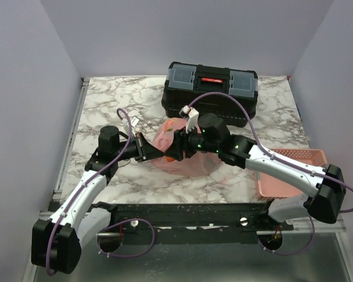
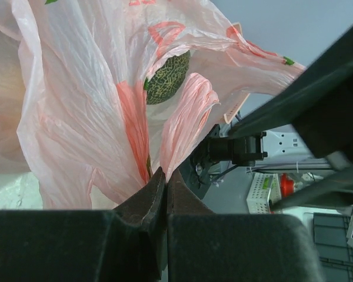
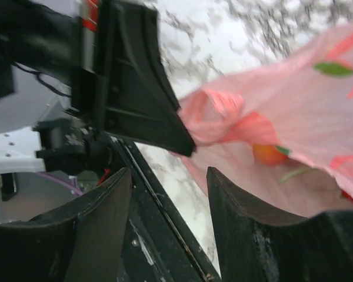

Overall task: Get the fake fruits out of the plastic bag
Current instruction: Adjust the plastic bag at the center of the board.

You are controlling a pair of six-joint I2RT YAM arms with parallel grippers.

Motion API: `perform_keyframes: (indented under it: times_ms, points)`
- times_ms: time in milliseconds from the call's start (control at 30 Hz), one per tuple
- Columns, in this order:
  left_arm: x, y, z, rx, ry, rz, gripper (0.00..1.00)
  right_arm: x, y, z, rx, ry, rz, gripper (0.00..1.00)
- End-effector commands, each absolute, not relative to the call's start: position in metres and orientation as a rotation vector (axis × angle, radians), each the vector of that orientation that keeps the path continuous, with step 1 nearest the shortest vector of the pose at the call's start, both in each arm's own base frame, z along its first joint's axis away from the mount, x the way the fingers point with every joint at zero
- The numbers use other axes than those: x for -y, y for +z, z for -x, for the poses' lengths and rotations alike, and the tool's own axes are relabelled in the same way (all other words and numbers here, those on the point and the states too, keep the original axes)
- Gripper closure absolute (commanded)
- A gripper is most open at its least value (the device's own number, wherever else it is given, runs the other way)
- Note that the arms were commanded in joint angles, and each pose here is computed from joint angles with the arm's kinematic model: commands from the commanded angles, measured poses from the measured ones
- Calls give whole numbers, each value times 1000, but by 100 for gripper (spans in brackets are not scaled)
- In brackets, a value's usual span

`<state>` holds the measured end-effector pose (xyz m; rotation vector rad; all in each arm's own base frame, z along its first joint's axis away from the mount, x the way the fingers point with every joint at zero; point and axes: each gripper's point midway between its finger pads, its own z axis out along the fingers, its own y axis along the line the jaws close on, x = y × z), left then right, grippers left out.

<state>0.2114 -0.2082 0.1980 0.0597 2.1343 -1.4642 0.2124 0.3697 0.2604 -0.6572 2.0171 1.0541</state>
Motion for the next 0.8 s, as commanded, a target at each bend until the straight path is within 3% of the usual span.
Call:
perform_keyframes:
  times_ms: [0, 367, 767]
  points:
    - [205, 201, -215, -2090, -1429, -28, 100, -365, 231, -226, -2027, 989, 541, 46]
    - [194, 187, -216, -2106, -1333, 60, 100, -322, 138, -249, -2143, 642, 456, 44]
    - [192, 183, -234, -2140, -1254, 64, 99, -308, 62, -193, -2338, 810, 384, 43]
